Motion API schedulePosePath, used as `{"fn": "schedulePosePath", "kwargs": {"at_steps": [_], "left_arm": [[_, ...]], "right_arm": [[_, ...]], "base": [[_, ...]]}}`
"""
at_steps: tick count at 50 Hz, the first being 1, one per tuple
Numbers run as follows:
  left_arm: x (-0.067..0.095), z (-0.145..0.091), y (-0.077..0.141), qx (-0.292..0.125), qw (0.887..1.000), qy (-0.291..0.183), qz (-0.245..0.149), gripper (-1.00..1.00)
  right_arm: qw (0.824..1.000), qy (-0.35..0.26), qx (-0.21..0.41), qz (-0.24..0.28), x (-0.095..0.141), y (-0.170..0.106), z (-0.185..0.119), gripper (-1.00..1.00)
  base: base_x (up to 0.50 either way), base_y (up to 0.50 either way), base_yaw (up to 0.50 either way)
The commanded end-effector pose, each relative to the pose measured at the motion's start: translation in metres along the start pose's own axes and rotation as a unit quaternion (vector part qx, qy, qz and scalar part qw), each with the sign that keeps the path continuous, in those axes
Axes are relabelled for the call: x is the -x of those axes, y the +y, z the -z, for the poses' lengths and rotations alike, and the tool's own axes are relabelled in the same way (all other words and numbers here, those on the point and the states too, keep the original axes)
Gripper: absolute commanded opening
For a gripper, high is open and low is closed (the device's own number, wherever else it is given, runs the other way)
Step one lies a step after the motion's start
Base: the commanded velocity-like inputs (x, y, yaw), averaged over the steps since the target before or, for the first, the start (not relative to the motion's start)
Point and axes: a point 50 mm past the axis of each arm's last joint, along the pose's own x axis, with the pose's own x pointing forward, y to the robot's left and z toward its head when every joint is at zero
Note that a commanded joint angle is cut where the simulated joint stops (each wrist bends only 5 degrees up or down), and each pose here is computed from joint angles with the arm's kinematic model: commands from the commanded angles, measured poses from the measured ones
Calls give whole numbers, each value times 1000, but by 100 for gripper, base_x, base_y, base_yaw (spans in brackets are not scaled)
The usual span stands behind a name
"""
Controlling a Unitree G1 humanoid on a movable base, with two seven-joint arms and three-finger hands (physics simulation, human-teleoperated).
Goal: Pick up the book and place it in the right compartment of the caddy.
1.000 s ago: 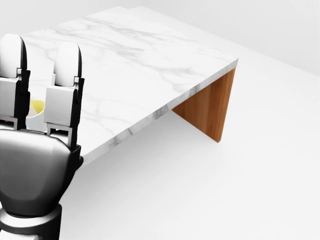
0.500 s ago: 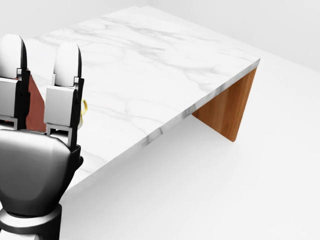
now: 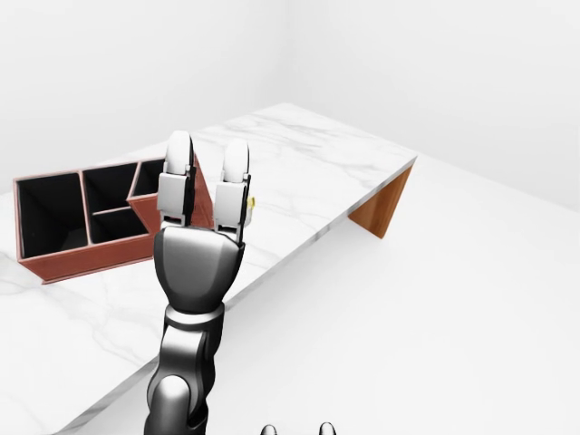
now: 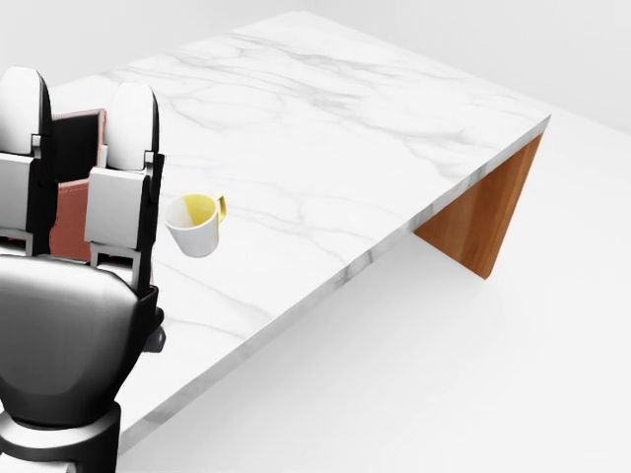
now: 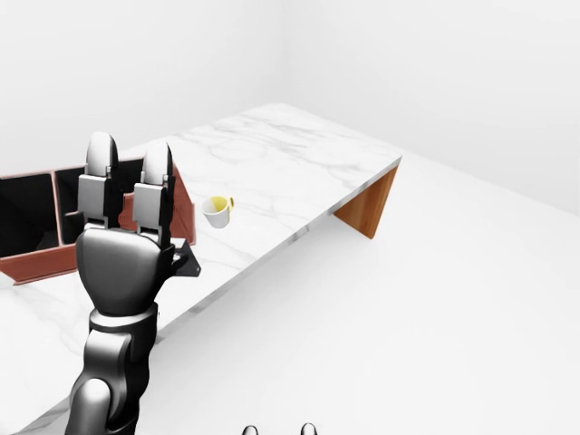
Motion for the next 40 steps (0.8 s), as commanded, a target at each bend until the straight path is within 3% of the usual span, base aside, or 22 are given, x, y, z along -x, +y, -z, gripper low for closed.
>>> {"fn": "schedulePosePath", "kwargs": {"at_steps": [1, 30, 40], "left_arm": [[0, 0, 0, 0, 1000, 0, 2, 100], [0, -1, -1, -3, 1000, -4, 3, 100], [1, -1, -4, -4, 1000, -4, 4, 100]], "right_arm": [[1000, 0, 1, -1, 0, 0, 0, 100], [1000, 4, -1, 2, 0, -1, 2, 100], [1000, -2, -2, 6, 0, -2, -1, 100]], "base": [[19, 22, 0], [19, 22, 0], [1, 2, 0]]}}
